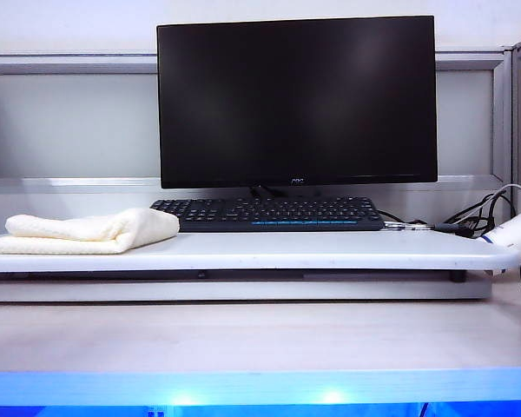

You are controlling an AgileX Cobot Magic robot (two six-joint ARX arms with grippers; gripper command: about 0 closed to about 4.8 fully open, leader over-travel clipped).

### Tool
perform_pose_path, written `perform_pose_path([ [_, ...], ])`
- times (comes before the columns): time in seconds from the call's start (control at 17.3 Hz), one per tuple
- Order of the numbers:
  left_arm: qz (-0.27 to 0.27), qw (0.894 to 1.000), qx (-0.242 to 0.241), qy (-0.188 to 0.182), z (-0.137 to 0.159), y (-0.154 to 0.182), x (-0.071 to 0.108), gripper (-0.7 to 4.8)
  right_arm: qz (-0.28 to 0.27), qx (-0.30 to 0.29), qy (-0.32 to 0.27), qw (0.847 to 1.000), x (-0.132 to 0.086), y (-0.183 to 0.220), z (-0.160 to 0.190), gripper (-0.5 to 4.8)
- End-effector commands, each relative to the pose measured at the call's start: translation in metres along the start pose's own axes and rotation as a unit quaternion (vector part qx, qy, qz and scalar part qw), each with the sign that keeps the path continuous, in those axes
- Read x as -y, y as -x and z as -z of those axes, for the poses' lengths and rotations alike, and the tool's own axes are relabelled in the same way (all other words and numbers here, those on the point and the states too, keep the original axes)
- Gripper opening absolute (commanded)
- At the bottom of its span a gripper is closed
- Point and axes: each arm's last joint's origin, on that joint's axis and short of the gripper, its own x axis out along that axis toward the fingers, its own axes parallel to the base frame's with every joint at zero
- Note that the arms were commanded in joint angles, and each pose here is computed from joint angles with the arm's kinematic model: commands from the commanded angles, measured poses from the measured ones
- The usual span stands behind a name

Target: Wipe the tabletop with a clean cloth to remove dust and stains.

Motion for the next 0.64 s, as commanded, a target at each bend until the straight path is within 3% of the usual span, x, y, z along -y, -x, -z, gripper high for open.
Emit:
perform_pose_path([
  [0.06,-0.001,1.0,-0.013,-0.002,0.003,-0.0002,0.0001,-0.05,-0.001,0.004,0.037,0.999,0.0,-0.0003,0.0002,-0.08],
  [0.64,-0.001,1.0,-0.013,-0.002,0.003,-0.0002,0.0001,-0.05,0.007,0.005,0.045,0.999,0.0004,-0.0003,-0.0001,-0.05],
])
